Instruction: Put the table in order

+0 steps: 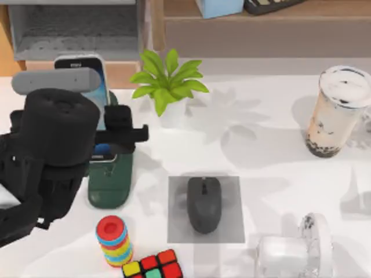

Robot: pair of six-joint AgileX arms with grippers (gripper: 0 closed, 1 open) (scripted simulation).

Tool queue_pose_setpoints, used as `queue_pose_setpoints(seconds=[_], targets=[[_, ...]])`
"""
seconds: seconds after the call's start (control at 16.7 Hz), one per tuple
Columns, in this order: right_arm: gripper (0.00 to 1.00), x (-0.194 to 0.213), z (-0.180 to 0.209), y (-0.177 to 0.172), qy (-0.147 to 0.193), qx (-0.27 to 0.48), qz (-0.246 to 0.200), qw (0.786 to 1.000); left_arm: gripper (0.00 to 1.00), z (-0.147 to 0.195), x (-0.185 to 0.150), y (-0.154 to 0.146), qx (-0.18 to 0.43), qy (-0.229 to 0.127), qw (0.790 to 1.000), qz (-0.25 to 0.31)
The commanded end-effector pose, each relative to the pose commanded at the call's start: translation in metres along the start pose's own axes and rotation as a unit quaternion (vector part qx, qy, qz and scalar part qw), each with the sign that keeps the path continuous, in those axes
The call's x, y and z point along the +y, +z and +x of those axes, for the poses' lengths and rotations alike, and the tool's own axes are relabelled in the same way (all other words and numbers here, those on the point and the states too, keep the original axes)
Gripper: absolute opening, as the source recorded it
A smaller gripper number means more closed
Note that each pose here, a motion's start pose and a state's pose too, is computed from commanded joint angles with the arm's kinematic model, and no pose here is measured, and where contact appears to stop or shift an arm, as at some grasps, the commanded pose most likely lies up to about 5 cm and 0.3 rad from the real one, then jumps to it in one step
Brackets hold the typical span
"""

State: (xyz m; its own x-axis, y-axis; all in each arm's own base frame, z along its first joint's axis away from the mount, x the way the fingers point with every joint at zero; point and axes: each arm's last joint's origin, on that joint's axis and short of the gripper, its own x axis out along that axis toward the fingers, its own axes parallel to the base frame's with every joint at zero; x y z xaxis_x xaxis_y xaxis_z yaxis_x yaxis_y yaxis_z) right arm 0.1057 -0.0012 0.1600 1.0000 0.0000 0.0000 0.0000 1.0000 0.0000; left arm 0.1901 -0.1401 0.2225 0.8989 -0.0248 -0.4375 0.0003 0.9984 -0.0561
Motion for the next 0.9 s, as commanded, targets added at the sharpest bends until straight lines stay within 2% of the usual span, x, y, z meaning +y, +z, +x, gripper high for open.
queue_pose_setpoints(seconds=[0.24, 0.48, 0.9], targets=[[1.0, 0.0, 0.0, 0.0, 0.0, 0.0, 0.0, 1.0, 0.0, 0.019, -0.003, -0.002, 0.002, 0.011, 1.0, 0.025], [1.0, 0.0, 0.0, 0.0, 0.0, 0.0, 0.0, 1.0, 0.0, 0.02, -0.003, -0.002, 0.002, 0.011, 1.0, 0.026], [1.0, 0.0, 0.0, 0.0, 0.0, 0.0, 0.0, 1.0, 0.53, 0.02, -0.003, -0.002, 0.002, 0.011, 1.0, 0.026]])
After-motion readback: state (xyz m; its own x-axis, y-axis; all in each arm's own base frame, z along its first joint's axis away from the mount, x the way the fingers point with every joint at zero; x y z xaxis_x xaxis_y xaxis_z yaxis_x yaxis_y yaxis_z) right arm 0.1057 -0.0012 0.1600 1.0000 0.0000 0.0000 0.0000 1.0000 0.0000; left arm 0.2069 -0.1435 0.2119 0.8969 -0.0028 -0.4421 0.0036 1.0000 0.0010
